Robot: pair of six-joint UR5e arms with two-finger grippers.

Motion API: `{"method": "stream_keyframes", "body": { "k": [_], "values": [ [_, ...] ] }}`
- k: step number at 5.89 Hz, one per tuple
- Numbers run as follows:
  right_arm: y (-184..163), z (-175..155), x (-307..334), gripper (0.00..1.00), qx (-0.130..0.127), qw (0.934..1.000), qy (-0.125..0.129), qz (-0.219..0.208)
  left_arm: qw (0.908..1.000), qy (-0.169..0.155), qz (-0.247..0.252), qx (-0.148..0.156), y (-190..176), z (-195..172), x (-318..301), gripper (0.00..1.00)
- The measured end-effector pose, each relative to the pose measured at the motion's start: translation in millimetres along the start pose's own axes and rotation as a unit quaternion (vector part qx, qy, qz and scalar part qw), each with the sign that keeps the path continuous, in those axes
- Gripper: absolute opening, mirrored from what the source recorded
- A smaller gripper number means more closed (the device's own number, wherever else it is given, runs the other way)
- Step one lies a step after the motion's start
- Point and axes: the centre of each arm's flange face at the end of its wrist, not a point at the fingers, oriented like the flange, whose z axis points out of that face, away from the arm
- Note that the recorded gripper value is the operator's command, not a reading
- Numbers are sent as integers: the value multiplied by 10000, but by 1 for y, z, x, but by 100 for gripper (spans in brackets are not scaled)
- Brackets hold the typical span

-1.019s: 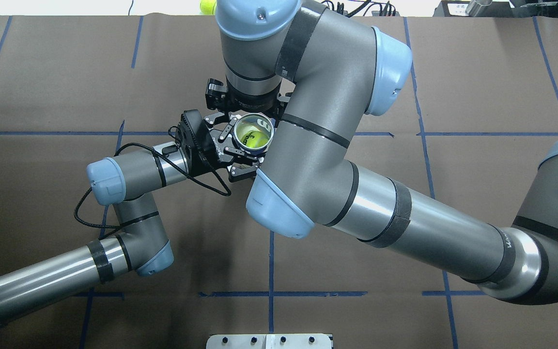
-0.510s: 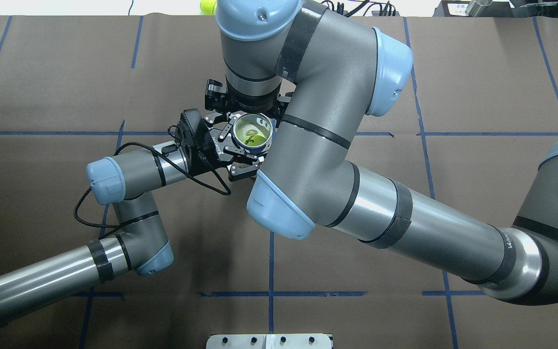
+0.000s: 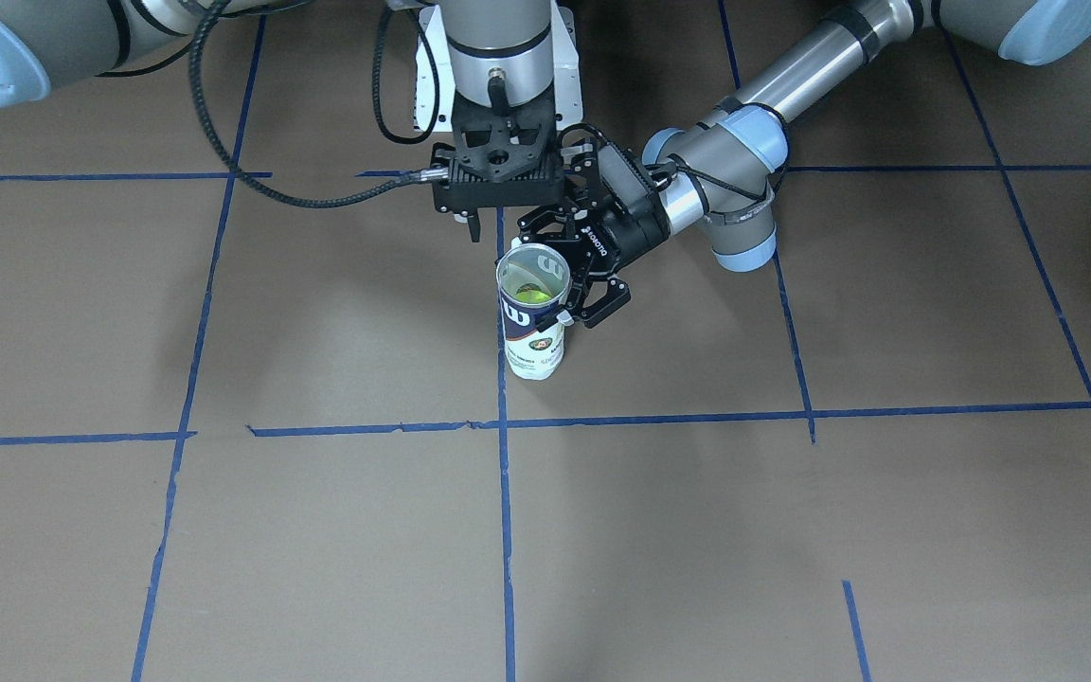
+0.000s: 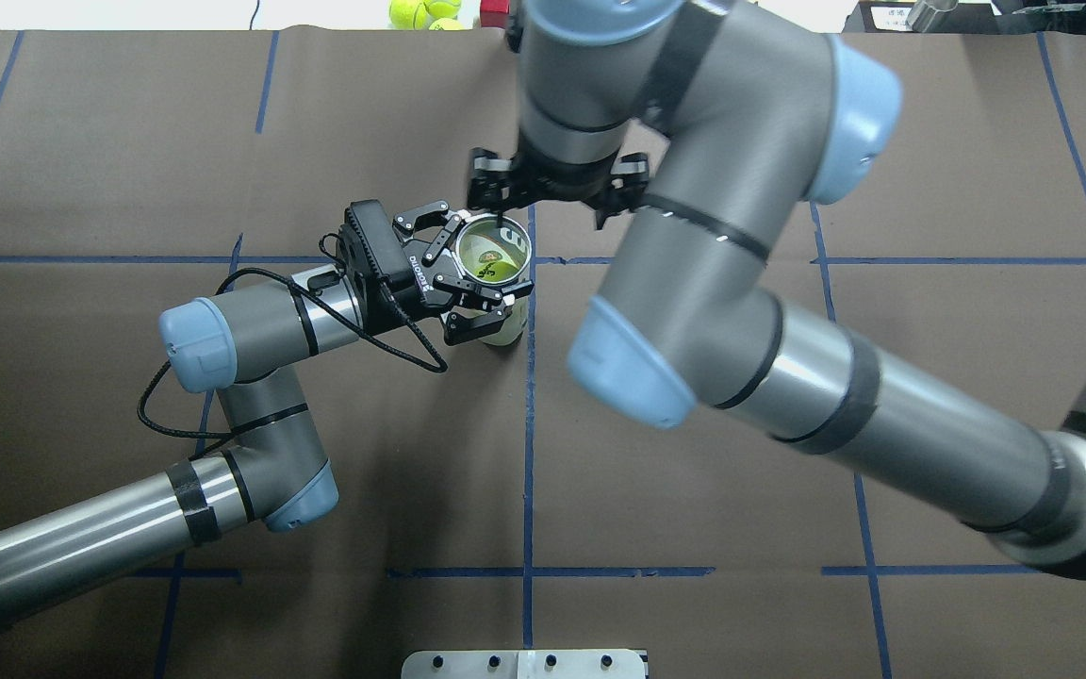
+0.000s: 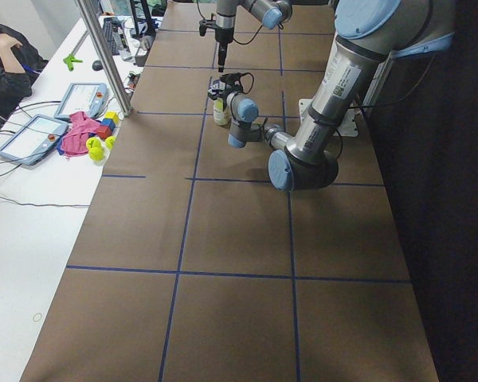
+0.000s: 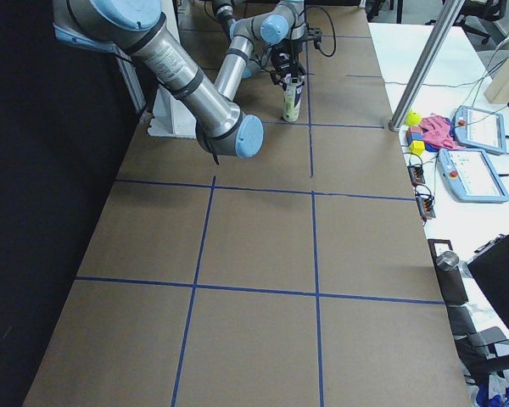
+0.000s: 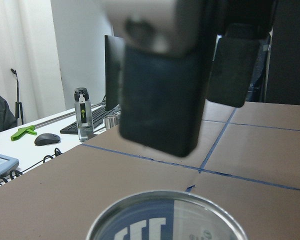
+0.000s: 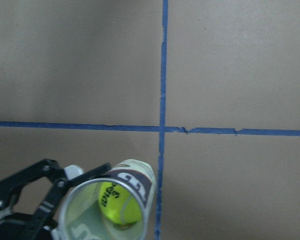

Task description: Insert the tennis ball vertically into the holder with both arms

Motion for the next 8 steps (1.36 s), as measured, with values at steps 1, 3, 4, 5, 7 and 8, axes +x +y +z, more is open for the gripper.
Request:
{"method": "stream_keyframes", "body": {
  "k": [1,3,4,5,7,8],
  "values": [
    [-8,-5,37,100,-50,9998,-11,-174,9999,-15,-94,93,-10,-2,-3,90],
    [-21,-6,110,100,-111,9984,90,-544,9992,-49,-255,307,-34,-9,-13,90],
    [-31,-3,149,100,-144,9967,202,-777,9990,-124,-229,353,-42,-12,-23,90],
    [-42,0,195,100,-179,9936,366,-1054,9989,-269,-157,359,-51,-17,-42,90],
    [-60,-4,303,100,-329,9851,633,-1562,9978,-660,-25,102,-50,-36,-86,90],
    [-64,-14,366,100,-426,9812,662,-1762,9959,-898,24,-119,-38,-56,-110,90]
  ]
}}
